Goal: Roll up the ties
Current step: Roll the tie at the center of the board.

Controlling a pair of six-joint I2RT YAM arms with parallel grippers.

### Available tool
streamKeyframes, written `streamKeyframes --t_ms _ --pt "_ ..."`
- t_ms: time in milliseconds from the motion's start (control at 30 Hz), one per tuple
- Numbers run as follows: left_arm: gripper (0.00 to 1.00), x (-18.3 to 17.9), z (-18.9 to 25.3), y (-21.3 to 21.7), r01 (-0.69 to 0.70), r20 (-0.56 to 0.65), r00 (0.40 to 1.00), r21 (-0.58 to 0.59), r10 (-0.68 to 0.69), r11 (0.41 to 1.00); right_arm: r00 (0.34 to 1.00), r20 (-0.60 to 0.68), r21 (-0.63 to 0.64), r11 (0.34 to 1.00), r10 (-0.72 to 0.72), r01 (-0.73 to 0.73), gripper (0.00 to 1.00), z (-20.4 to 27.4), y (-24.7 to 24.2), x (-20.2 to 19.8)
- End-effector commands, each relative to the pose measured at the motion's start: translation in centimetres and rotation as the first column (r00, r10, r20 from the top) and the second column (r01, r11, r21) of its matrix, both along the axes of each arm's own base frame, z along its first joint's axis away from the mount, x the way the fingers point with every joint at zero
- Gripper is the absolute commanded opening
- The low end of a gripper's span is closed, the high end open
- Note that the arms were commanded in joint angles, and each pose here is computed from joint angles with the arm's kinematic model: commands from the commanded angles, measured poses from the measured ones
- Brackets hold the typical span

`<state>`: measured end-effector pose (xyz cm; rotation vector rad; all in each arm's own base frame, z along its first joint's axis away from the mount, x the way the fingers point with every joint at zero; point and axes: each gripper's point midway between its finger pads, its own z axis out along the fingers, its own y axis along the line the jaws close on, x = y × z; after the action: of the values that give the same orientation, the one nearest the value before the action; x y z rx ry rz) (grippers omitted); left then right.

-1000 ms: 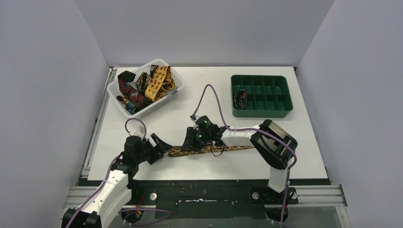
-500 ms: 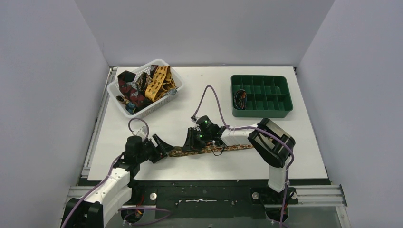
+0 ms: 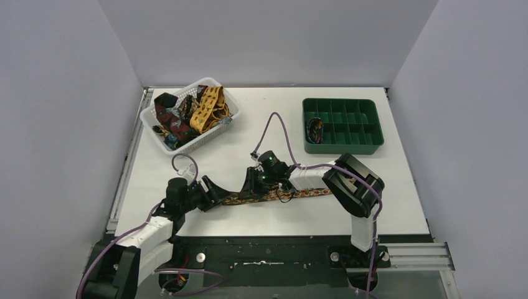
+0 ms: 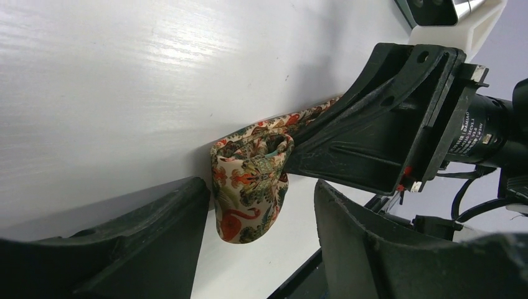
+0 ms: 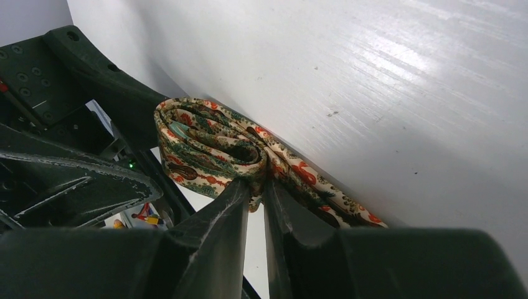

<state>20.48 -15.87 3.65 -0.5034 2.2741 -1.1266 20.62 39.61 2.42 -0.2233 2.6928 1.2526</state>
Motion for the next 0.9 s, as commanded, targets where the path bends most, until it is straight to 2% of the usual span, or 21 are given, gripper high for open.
streamKeyframes --t_ms 0,267,633,800,867 --pt "0.6 -0.22 -1.04 0.25 0.018 0.016 1.0 0.03 -0.018 0.999 1.0 -0.016 -0.036 0.999 -0.018 0.017 0.17 -1.32 -0.42 0.37" --pt "0.52 -0.37 -1.23 -0.11 0.053 0.015 0.998 0.028 -0.053 0.998 0.999 -0.028 -0.035 0.999 -0.022 0.021 0.17 -1.75 -0.46 0.45" --pt "0.48 -0.52 -1.16 -0.27 0.068 0.022 0.997 0.023 -0.068 0.997 0.999 -0.035 -0.037 0.999 -0.026 0.024 0.16 -1.95 -0.58 0.67" --pt "0.34 -0.02 -0.94 -0.25 0.06 0.019 0.998 0.03 -0.061 0.998 0.999 -0.036 -0.031 0.999 -0.025 0.024 0.16 -1.74 -0.52 0.84" --pt "0.31 0.31 -0.6 -0.34 0.057 0.022 0.998 0.027 -0.058 0.998 0.999 -0.035 -0.026 0.999 -0.022 0.021 0.16 -1.52 -0.47 0.87"
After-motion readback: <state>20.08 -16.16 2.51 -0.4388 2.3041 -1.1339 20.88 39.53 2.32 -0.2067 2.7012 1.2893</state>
